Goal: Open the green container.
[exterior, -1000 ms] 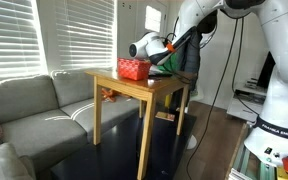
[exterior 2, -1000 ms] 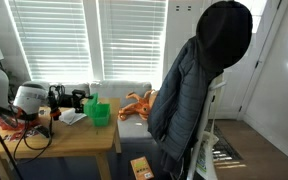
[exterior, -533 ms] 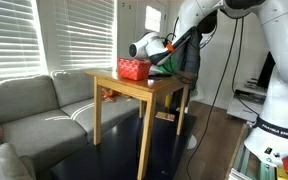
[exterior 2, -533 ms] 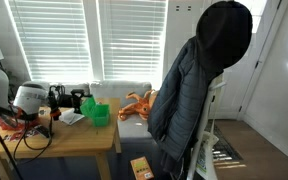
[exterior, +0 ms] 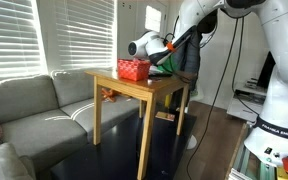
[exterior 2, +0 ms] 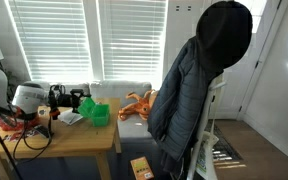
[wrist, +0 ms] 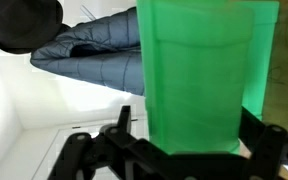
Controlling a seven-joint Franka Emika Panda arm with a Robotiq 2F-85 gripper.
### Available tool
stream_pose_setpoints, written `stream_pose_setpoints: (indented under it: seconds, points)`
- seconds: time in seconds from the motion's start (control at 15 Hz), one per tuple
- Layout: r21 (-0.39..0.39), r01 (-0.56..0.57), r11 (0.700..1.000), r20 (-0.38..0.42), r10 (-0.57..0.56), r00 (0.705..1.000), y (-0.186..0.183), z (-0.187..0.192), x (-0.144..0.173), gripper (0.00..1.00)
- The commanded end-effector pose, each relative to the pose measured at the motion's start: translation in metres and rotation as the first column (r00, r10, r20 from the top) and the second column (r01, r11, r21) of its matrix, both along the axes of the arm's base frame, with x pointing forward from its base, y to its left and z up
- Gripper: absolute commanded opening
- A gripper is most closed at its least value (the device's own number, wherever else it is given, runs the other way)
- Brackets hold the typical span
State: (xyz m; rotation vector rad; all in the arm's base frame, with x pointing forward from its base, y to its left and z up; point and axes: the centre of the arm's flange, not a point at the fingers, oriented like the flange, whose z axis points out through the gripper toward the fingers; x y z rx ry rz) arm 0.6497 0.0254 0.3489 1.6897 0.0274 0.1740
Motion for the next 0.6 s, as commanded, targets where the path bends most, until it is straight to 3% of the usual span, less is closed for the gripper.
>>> stream_pose_setpoints:
  seconds: [0.0,0.2,0.53]
  points:
    - [0.06,-0.072,0.996,-0.026,0.074,0.997,0.006,0.0048,0.0009,1.0]
    - [0.129,-0.119,0.984,-0.05,0.126,0.991,0.01,0.0057,0.003,1.0]
    - [0.277,-0.206,0.939,-0.066,0.232,0.97,0.0117,0.0118,0.0068,1.0]
